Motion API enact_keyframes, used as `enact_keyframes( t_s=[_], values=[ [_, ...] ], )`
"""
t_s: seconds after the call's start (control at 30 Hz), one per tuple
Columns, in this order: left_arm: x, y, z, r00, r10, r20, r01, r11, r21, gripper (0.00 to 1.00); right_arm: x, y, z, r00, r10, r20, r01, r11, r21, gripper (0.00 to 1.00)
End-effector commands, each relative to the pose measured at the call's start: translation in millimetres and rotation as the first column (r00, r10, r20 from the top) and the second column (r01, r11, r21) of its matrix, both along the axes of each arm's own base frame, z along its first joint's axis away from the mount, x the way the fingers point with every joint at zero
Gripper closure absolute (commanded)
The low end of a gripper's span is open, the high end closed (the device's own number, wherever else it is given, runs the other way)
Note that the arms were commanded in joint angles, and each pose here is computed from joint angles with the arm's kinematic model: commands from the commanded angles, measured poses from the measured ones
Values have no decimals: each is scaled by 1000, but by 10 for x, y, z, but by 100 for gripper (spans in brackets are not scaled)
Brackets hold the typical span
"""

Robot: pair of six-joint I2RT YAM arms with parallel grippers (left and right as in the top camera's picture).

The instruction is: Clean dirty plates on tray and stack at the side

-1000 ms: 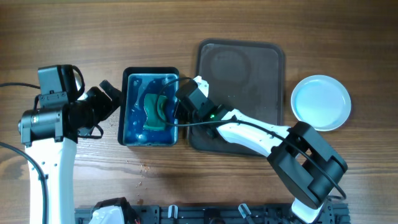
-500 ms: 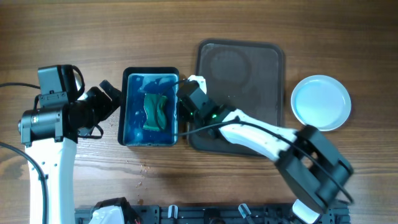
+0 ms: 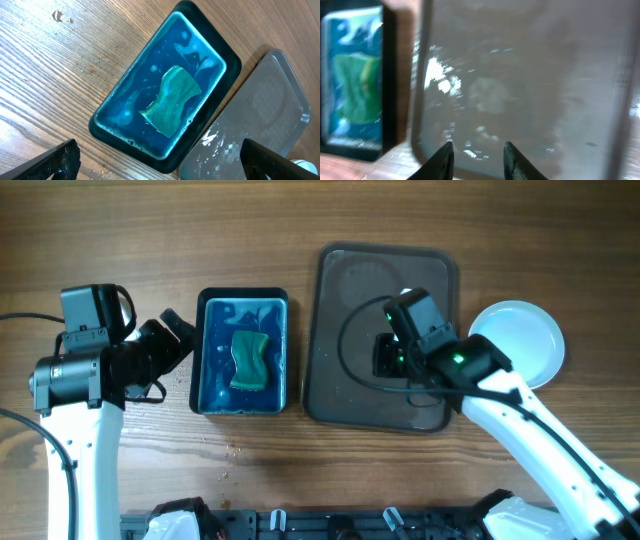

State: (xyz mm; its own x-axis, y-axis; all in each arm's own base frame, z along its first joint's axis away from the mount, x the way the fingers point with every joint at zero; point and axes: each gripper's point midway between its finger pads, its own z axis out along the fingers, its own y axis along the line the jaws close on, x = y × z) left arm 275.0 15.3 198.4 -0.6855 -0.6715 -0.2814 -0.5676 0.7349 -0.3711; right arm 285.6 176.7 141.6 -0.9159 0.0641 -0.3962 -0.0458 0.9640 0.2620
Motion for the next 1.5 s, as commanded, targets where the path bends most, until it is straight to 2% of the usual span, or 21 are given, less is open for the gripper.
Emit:
enact_keyframes(
  t_s=[0.0, 0.1, 0.2, 0.3, 0.37, 0.53, 0.57, 0.63, 0.7, 0.87, 1.2, 1.47],
  values=[
    [13, 0, 63, 1000, 1, 20, 0, 1000, -7, 0, -219, 476, -210, 980, 143, -139, -117, 977, 179, 71],
    [13, 0, 63, 1000, 0, 20, 0, 1000, -7, 0, -253, 748, -460, 969, 182, -166, -155, 974, 166, 72],
    [13, 0, 63, 1000, 0, 20, 0, 1000, -7, 0, -278, 936, -777, 968, 140, -210, -115, 985, 128, 72],
    [13, 0, 63, 1000, 0, 20, 0, 1000, -7, 0, -192, 1145, -1083, 975, 125, -183, -108, 989, 101, 71],
    [13, 0, 63, 1000, 0, 20, 0, 1000, -7, 0, -116, 1297, -1234, 977, 161, -137, -148, 984, 103, 62],
    [13, 0, 63, 1000, 0, 20, 0, 1000, -7, 0, -61, 1232, -1508, 985, 103, -138, -100, 995, 28, 61],
    [13, 0, 63, 1000, 0, 20, 0, 1000, -7, 0, -60, 1232, -1519, 985, 101, -140, -98, 995, 28, 63],
    [13, 0, 63, 1000, 0, 20, 0, 1000, -7, 0, -60, 1234, -1526, 986, 86, -145, -82, 996, 33, 74],
    [13, 0, 63, 1000, 1, 20, 0, 1000, -7, 0, -88, 1244, -1531, 985, 60, -160, -55, 998, 39, 78],
    [13, 0, 63, 1000, 0, 20, 0, 1000, -7, 0, -214, 1297, -1548, 980, 31, -198, -22, 999, 47, 80],
    [13, 0, 63, 1000, 0, 20, 0, 1000, -7, 0, -412, 1396, -1564, 966, 6, -257, 10, 998, 64, 92],
    [13, 0, 63, 1000, 0, 20, 0, 1000, -7, 0, -450, 1203, -1626, 957, -87, -277, 85, 996, -18, 91]
  ],
)
